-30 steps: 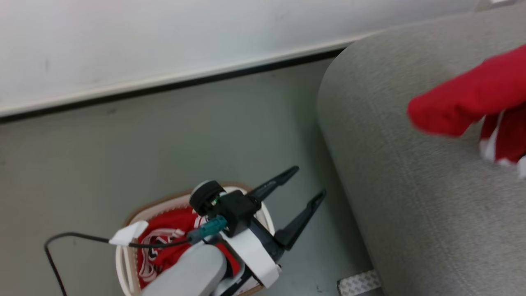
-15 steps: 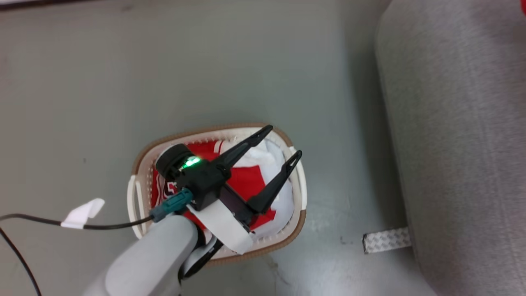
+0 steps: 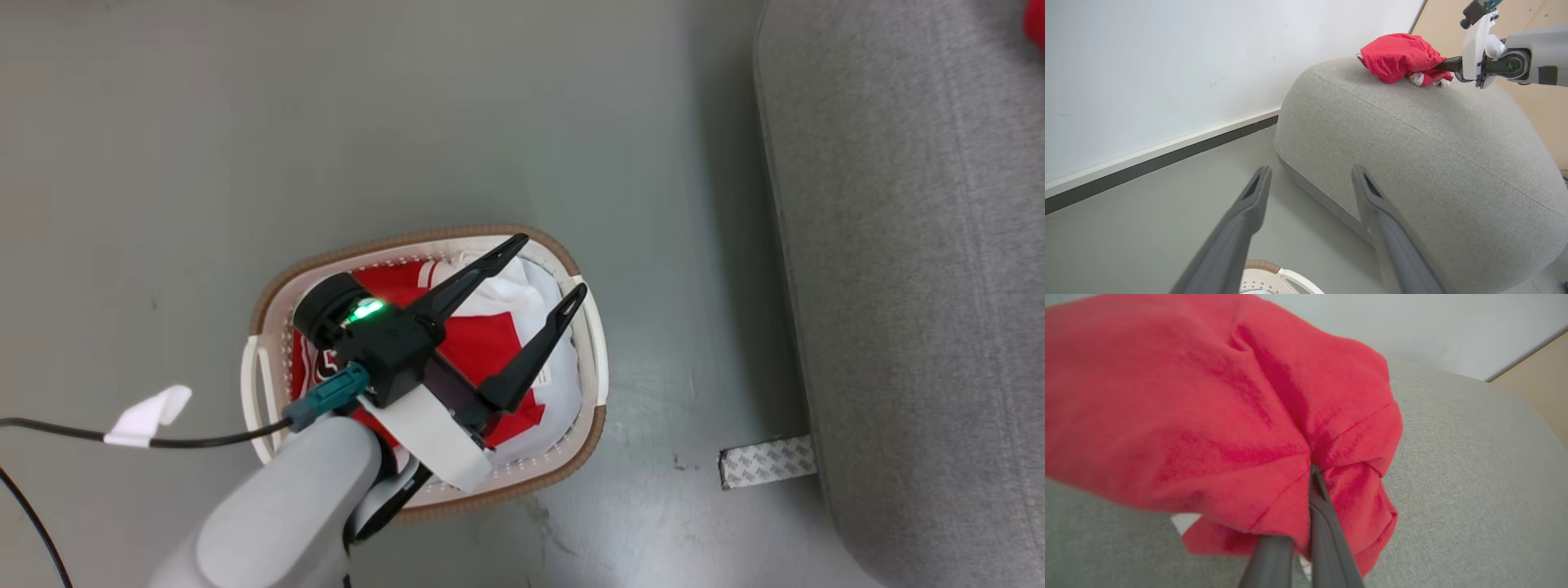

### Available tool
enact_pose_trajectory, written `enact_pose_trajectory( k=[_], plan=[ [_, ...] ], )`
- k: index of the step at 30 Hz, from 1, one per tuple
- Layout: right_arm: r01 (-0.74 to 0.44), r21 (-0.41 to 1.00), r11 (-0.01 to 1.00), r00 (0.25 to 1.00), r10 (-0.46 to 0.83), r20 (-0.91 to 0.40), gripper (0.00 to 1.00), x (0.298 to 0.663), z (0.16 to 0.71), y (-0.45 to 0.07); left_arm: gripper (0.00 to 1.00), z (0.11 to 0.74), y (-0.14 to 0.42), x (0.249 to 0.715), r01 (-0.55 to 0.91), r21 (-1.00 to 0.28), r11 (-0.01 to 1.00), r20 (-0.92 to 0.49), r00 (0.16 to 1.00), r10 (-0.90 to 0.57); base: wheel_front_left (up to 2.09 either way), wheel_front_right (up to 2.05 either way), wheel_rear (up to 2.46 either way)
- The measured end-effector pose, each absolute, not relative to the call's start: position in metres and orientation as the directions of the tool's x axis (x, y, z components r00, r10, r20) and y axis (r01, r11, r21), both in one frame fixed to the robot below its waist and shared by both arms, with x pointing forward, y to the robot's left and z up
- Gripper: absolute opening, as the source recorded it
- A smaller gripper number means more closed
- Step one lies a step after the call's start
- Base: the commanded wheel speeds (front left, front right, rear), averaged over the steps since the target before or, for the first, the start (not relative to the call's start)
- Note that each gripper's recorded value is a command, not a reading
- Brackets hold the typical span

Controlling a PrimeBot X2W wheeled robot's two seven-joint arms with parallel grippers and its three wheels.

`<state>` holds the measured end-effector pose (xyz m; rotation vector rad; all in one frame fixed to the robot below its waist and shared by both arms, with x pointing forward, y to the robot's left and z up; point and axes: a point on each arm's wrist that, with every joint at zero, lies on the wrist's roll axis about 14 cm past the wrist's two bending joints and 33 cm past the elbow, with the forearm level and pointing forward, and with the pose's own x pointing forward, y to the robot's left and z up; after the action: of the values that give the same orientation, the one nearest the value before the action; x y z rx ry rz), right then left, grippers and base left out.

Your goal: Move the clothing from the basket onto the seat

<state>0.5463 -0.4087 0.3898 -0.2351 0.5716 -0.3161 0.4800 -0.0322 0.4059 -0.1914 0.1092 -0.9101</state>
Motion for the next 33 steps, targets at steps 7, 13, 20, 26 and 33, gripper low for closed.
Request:
enact_pose_trajectory(
  k=[7,13,20,26,33],
  plan=[
    [0.195,-0.325,0.925,0.843,-0.328,-0.426,1.00,0.543,0.421,-0.401,1.00,0.429,-0.032,0.477,0.765,-0.190,0.615,0.009,0.628,-0.778,0.00,0.00,0.00],
    [0.165,-0.329,0.930,0.913,-0.270,-0.306,1.00,0.535,0.471,-0.390,1.00,0.467,-0.020,0.474,0.724,-0.165,0.670,0.056,0.685,-0.727,0.00,0.00,0.00],
    [0.099,-0.277,0.956,0.987,-0.130,-0.095,1.00,0.523,0.547,-0.351,1.00,0.518,-0.003,0.458,0.664,-0.134,0.736,0.132,0.748,-0.651,0.00,0.00,0.00],
    [-0.009,-0.198,0.980,0.997,0.025,0.077,1.00,0.502,0.597,-0.298,1.00,0.552,0.021,0.438,0.601,-0.106,0.792,0.182,0.795,-0.579,0.00,0.00,0.00],
    [-0.137,-0.112,0.984,0.957,0.160,0.240,1.00,0.461,0.628,-0.234,1.00,0.578,0.074,0.417,0.447,-0.107,0.888,0.237,0.879,-0.414,0.00,0.00,0.00]
  ],
)
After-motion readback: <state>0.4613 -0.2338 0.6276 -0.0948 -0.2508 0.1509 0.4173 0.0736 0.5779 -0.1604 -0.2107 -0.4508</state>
